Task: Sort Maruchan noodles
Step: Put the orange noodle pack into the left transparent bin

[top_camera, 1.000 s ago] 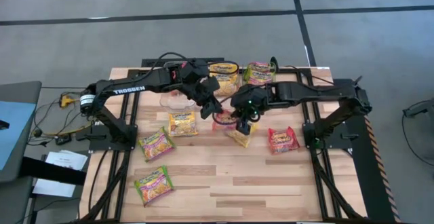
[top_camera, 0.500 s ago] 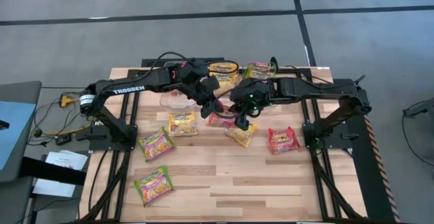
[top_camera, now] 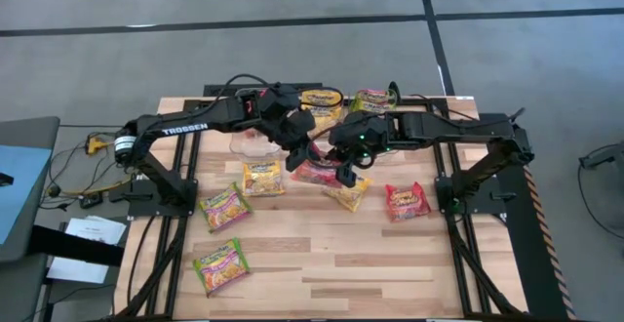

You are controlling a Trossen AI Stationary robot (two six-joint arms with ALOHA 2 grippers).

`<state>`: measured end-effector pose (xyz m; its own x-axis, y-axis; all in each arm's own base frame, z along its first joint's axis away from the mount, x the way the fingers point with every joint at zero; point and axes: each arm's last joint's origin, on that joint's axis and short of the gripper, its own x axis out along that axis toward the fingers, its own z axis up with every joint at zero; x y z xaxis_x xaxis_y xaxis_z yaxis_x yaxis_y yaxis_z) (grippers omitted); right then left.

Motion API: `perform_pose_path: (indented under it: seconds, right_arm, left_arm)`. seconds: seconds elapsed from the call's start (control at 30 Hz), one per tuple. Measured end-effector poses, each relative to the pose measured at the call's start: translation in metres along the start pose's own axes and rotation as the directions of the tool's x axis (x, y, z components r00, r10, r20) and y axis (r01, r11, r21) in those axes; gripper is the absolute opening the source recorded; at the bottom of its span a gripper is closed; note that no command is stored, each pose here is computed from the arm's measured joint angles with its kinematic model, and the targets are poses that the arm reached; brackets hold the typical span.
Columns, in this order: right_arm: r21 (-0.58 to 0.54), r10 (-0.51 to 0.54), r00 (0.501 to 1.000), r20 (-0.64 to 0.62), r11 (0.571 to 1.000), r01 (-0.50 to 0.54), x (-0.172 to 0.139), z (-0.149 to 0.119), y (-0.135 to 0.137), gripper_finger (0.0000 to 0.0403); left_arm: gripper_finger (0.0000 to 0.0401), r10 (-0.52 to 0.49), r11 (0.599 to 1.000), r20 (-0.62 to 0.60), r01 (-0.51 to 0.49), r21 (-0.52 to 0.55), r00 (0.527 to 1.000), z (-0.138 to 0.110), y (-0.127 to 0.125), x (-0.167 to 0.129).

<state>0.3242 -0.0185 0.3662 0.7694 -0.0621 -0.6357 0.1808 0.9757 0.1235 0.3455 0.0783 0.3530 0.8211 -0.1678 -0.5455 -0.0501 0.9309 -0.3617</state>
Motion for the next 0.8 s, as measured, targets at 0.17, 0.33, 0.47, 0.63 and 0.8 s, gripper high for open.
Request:
perform_pose_path:
  seconds: [0.17,0.33,0.47,0.63,0.8]
  right_arm:
    - [-0.001,-0.001,1.0,0.007,1.0,0.001,0.0,0.001,0.0,0.0001]
    - [-0.002,-0.005,1.0,0.007,1.0,0.005,0.0,0.001,0.0,0.001]
    - [-0.002,-0.023,0.999,0.024,1.0,0.023,0.0,0.002,-0.001,0.0045]
    - [0.0,-0.047,0.997,0.06,0.999,0.047,-0.001,0.006,-0.002,0.0095]
    - [0.012,-0.068,0.995,0.069,0.998,0.067,-0.004,0.01,-0.007,0.0141]
  left_arm:
    - [0.0069,-0.004,1.0,0.001,0.004,0.01,1.0,0.0,0.0,0.0]
    - [0.0015,-0.01,0.999,0.001,0.01,0.038,1.0,0.0,-0.001,0.0]
    - [0.0003,-0.01,0.999,-0.011,0.01,0.044,1.0,-0.001,-0.001,0.0]
    - [0.0,0.029,0.998,-0.086,-0.025,0.052,0.996,-0.009,0.002,0.0]
    - [0.0,0.128,0.989,-0.137,-0.117,0.085,0.982,-0.015,0.004,-0.008]
